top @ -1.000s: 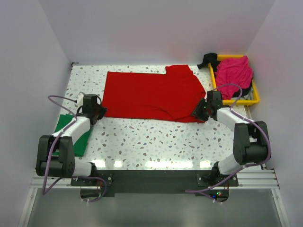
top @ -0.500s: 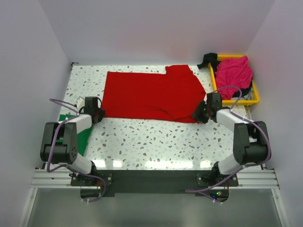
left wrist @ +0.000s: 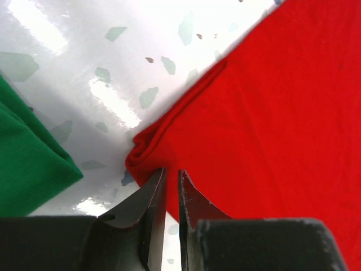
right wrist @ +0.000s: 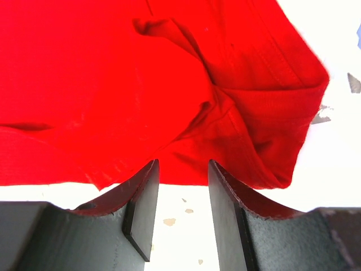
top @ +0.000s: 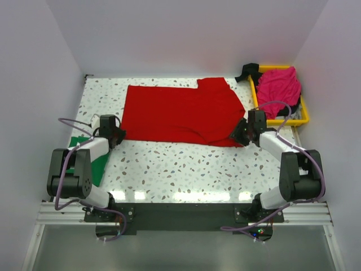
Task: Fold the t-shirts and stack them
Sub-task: Fold the tshirt
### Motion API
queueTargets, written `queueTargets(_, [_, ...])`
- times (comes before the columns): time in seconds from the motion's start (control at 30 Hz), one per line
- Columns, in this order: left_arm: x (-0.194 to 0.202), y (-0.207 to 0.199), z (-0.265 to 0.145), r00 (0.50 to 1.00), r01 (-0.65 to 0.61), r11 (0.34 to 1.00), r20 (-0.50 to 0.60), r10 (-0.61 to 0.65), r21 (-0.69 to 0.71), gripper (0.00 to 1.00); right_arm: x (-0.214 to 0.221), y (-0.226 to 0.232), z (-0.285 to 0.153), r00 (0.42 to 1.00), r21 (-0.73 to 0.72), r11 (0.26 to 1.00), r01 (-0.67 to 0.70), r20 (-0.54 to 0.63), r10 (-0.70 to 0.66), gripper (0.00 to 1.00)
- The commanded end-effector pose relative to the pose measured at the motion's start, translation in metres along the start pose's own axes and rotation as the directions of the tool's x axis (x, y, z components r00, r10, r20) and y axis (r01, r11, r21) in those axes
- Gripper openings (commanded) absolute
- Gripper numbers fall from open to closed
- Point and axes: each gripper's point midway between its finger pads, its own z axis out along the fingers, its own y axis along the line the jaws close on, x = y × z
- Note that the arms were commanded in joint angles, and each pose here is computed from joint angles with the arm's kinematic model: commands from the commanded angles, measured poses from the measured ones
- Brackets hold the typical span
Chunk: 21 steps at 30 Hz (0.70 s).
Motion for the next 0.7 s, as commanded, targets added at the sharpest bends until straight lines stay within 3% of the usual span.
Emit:
queueTargets(0.0, [-0.016, -0.036, -0.016, 1.000, 0.025, 0.993, 0.006, -0.026, 0.119, 0.18, -0.031, 0.016, -0.012, 0.994, -0.031, 0.999, 0.008, 0.110, -0.005, 0.44])
queueTargets(0.37, [-0.019, -0.087, -0.068, 0.994, -0.072, 0.958, -0.059, 0.092, 0.277, 0.20, -0.033, 0.015, 0.011, 0.993, -0.013, 1.000, -0.022, 0.112, 0.023, 0.44])
queueTargets(0.67, [-0.046, -0.114, -0.108, 0.989, -0.148, 0.920, 0.026, 0.149, 0.362, 0.21, -0.031, 0.014, 0.018, 0.992, 0.001, 1.000, -0.029, 0.120, 0.028, 0.44])
